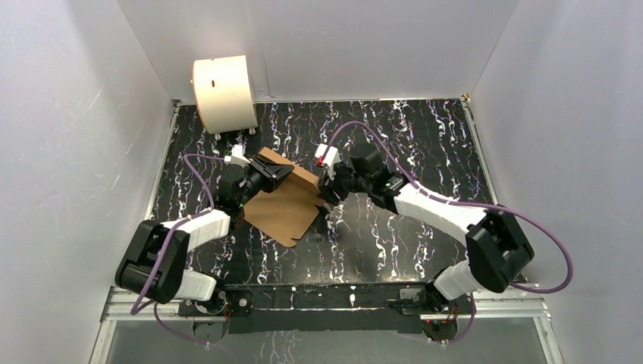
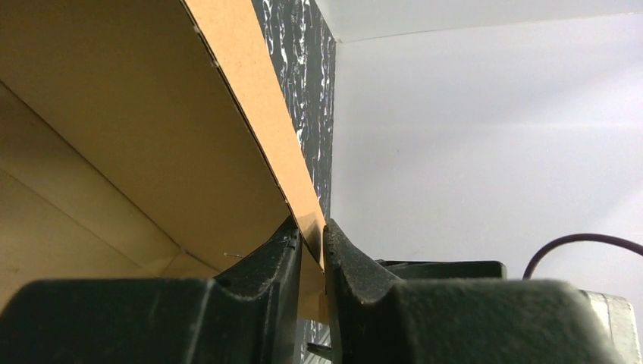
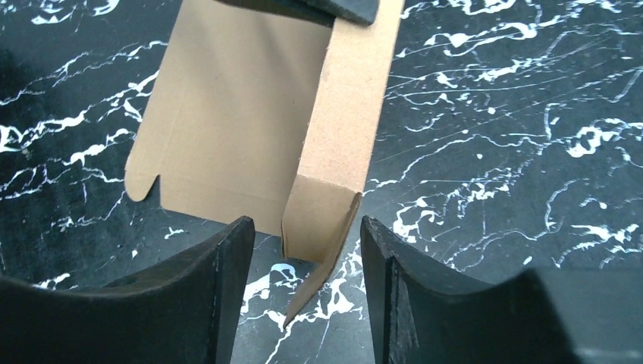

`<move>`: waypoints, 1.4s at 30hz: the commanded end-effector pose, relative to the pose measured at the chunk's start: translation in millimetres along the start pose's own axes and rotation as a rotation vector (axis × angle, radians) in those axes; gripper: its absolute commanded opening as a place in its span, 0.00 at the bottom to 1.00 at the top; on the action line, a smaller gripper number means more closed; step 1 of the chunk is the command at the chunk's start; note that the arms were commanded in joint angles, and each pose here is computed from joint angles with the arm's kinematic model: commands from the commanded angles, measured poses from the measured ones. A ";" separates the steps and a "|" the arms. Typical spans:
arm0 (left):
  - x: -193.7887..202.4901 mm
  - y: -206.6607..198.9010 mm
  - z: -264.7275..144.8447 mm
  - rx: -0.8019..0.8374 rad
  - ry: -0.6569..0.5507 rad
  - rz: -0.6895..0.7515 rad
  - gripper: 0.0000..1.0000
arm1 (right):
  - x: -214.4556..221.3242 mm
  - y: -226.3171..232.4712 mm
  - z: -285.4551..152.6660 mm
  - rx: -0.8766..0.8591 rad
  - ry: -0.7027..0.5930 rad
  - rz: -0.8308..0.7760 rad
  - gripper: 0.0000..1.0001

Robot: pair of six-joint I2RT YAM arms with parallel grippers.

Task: Fold the paper box

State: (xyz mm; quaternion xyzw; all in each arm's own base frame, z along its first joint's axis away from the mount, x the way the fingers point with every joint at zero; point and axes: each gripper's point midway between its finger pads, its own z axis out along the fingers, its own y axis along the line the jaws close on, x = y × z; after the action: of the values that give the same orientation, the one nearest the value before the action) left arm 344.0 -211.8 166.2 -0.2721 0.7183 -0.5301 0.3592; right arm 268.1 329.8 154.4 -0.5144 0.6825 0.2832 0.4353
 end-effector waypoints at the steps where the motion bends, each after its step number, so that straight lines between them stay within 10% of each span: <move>1: -7.6 -10.6 3.4 0.043 -0.025 -0.002 0.15 | -33.9 -16.2 -21.1 0.133 -0.132 -0.014 0.63; 42: -1.8 15.8 -5.7 0.016 -0.067 0.006 0.00 | 3.9 -45.0 -7.2 0.634 -0.301 0.246 0.27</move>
State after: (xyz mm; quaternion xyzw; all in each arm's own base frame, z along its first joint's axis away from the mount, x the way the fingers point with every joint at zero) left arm 346.3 -206.8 146.1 -0.2928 0.7088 -0.5278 0.3651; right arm 289.5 295.9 118.2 -0.2705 0.7428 0.1630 0.5903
